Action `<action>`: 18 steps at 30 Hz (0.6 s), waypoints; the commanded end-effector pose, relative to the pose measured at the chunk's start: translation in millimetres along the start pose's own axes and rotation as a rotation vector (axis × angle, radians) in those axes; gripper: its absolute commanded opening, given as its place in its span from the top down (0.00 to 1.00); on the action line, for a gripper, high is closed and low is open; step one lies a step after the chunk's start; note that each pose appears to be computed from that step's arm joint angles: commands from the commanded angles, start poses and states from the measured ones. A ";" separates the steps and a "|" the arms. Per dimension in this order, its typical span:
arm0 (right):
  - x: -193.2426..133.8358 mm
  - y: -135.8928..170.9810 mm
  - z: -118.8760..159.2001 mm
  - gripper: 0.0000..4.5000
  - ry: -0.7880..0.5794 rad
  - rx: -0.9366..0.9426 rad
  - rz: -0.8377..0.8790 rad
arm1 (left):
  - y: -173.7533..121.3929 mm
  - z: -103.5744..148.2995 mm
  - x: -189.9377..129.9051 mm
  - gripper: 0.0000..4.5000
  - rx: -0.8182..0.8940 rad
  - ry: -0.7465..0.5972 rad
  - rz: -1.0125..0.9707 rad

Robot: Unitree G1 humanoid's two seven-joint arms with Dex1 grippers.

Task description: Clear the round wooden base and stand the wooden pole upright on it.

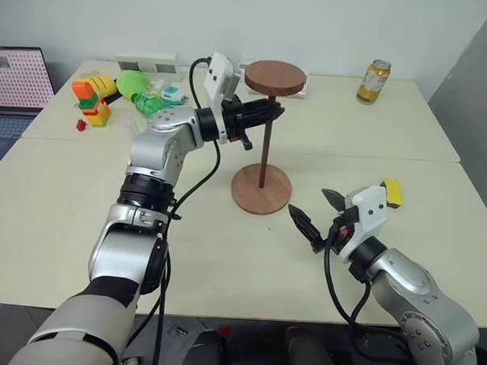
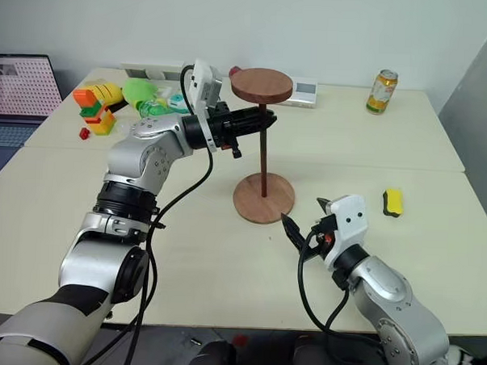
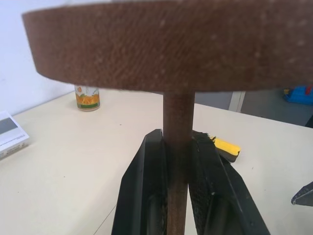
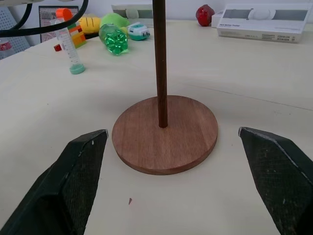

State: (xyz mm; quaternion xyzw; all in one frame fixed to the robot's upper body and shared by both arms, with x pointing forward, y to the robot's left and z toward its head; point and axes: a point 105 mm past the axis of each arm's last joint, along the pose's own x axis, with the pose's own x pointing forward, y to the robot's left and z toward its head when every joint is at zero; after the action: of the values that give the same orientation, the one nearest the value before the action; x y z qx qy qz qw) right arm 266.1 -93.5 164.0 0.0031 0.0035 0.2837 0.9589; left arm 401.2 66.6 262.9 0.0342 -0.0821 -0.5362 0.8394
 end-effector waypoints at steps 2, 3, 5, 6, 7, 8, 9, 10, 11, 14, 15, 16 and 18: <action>-4.5 2.8 14.9 0.00 -0.057 -0.024 -0.002 | 5.2 -25.3 -12.1 0.93 -0.029 0.065 0.039; -4.5 2.7 14.8 0.00 -0.056 -0.025 -0.003 | 5.3 -27.5 -13.3 0.93 -0.032 0.069 0.043; -4.8 2.8 14.6 0.00 -0.054 -0.025 -0.002 | 3.4 -36.3 -16.8 0.93 -0.047 0.084 0.047; -4.6 2.7 14.5 0.00 -0.052 -0.026 -0.002 | 0.9 -42.9 -18.3 0.93 -0.056 0.096 0.045; -4.5 2.6 14.5 0.00 -0.051 -0.026 -0.001 | -1.0 -47.2 -19.3 0.93 -0.062 0.104 0.043; -4.5 2.7 14.4 0.00 -0.050 -0.026 -0.001 | -3.4 -52.2 -20.5 0.93 -0.069 0.113 0.040; -4.4 3.0 14.5 0.00 -0.050 -0.027 0.001 | -5.3 -56.4 -21.5 0.93 -0.074 0.122 0.038; -4.2 3.3 14.5 0.00 -0.049 -0.027 0.004 | -6.6 -60.3 -22.4 0.93 -0.078 0.130 0.039; -4.1 3.9 14.4 0.00 -0.047 -0.028 0.008 | -8.5 -65.3 -23.8 0.93 -0.080 0.141 0.037; -3.8 5.5 14.2 0.00 -0.041 -0.031 0.020 | -10.8 -73.9 -26.7 0.93 -0.078 0.159 0.043; -4.0 6.1 14.1 0.00 -0.040 -0.031 0.023 | -11.1 -75.1 -27.6 0.93 -0.084 0.160 0.047; -4.0 6.6 14.0 0.00 -0.038 -0.031 0.026 | -11.1 -77.4 -28.7 0.93 -0.091 0.166 0.053; -4.2 7.8 13.8 0.00 -0.035 -0.030 0.032 | -12.3 -83.3 -31.3 0.93 -0.104 0.179 0.056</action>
State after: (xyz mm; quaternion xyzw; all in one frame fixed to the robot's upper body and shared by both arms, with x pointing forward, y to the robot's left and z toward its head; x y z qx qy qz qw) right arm 264.8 -93.2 161.7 -0.0020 0.0136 0.2868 0.9579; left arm 389.1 81.7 229.3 0.0315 -0.0807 -0.5213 0.8490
